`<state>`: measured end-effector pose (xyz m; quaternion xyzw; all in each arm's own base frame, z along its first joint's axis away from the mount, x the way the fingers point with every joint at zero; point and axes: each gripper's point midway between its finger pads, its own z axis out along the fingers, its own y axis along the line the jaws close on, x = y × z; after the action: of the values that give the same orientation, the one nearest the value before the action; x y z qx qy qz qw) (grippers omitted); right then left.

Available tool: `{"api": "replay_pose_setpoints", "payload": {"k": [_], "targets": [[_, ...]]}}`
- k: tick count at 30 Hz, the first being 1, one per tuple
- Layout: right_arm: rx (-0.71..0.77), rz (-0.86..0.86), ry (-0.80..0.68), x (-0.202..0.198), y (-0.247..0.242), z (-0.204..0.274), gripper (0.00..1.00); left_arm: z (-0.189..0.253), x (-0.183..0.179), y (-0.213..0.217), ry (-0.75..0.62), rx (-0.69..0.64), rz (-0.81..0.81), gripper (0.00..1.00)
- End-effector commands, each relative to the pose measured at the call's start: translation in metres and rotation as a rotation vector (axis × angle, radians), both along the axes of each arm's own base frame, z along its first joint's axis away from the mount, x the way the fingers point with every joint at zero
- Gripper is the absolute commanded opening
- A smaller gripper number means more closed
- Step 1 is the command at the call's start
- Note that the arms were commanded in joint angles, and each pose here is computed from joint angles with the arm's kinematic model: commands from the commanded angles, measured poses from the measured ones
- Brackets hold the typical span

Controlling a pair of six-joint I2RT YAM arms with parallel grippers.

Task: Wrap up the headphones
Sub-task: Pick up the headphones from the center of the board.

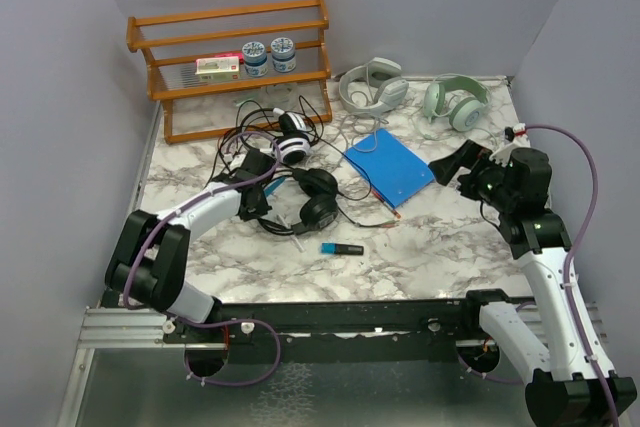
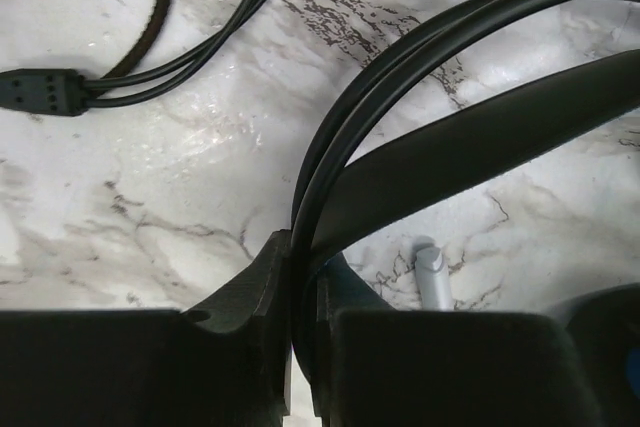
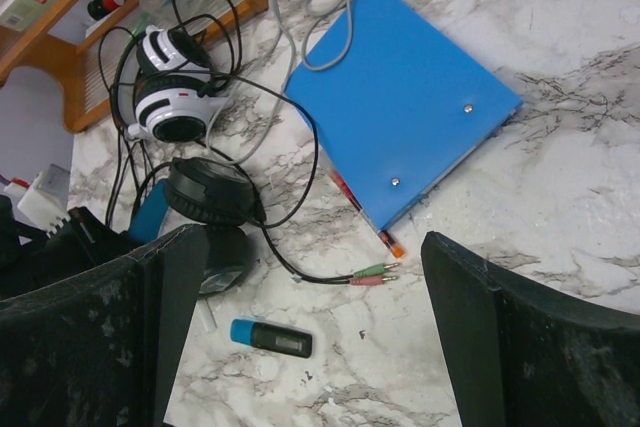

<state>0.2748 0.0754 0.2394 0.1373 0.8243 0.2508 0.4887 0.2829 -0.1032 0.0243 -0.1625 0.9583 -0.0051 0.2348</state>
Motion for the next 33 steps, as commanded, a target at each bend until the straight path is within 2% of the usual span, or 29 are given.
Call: {"api": "replay_pose_setpoints", "payload": {"k": [1, 3, 11, 15, 20, 22, 26, 30, 33], "targets": [[0.01, 0.03, -0.026, -0.003, 0.005, 0.019, 1.0, 0.045, 0.004, 0.009, -0.082, 0.041, -0.014, 0.0], [0.024, 0.013, -0.007, -0.003, 0.005, 0.019, 1.0, 0.064, 0.005, 0.003, -0.107, 0.006, -0.041, 0.0], [0.062, 0.213, -0.052, 0.002, 0.035, 0.028, 1.0, 0.124, 0.003, -0.015, -0.203, -0.114, -0.119, 0.0], [0.122, 0.368, -0.163, -0.003, 0.063, 0.042, 1.0, 0.159, 0.003, -0.025, -0.259, -0.181, -0.153, 0.0], [0.121, 0.523, -0.265, -0.006, 0.102, 0.064, 1.0, 0.205, 0.005, -0.033, -0.326, -0.233, -0.185, 0.0], [0.059, 0.528, -0.256, 0.0, 0.12, 0.066, 1.0, 0.215, 0.004, -0.039, -0.339, -0.26, -0.206, 0.0], [-0.181, 0.529, -0.222, -0.003, 0.167, 0.057, 1.0, 0.218, 0.004, -0.05, -0.321, -0.295, -0.262, 0.0], [-0.342, 0.492, -0.229, 0.006, 0.183, 0.055, 1.0, 0.205, 0.007, -0.04, -0.305, -0.224, -0.251, 0.0], [-0.409, 0.486, -0.256, 0.01, 0.187, 0.057, 1.0, 0.19, 0.005, -0.031, -0.28, -0.174, -0.237, 0.0]]}}
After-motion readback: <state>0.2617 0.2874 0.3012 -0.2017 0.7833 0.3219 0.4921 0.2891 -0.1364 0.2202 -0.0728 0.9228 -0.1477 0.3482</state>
